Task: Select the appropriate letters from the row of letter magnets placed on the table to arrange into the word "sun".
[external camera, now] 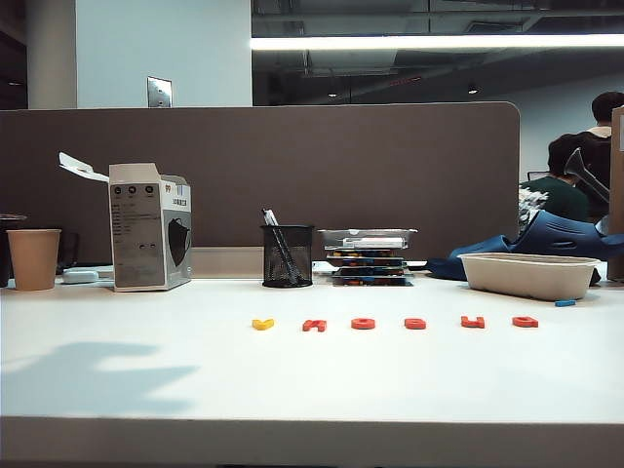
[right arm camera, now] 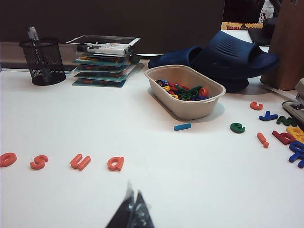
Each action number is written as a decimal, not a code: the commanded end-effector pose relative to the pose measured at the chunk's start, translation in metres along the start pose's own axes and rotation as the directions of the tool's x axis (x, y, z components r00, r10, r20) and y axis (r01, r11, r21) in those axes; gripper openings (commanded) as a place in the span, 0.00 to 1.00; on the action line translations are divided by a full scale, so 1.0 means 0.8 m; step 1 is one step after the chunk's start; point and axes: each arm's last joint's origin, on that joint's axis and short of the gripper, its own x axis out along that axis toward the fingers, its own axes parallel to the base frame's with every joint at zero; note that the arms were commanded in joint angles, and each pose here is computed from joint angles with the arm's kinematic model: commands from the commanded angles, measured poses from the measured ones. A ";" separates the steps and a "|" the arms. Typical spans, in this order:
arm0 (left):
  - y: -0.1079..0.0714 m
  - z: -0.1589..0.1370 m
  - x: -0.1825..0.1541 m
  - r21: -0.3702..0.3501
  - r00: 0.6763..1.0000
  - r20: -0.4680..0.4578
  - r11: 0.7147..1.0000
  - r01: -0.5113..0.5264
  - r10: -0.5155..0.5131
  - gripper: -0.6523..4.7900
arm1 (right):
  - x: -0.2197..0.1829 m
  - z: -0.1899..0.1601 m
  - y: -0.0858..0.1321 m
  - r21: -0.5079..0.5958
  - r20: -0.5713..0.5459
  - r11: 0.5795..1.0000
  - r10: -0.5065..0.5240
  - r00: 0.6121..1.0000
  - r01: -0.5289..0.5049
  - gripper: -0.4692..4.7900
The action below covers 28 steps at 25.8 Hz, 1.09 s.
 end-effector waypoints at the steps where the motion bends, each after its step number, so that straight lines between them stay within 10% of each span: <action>1: -0.002 0.003 0.002 -0.001 1.000 0.020 1.000 0.011 -0.011 0.11 | -0.001 0.003 0.000 0.004 0.015 1.000 -0.006 1.000 0.006 0.09; 10: -0.003 0.003 0.003 0.001 1.000 0.017 1.000 0.009 -0.010 0.11 | -0.036 0.086 0.001 0.016 -0.080 0.999 -0.039 0.996 0.041 0.09; 20: -0.002 0.004 0.003 0.008 0.999 0.035 1.000 -0.009 0.009 0.11 | 0.012 0.223 0.010 0.127 -0.224 0.975 0.207 0.952 -0.182 0.09; 28: -0.001 0.005 0.003 0.007 0.999 0.048 1.000 -0.025 0.024 0.11 | 0.095 0.249 0.032 0.235 -0.485 0.951 0.292 0.824 -0.199 0.17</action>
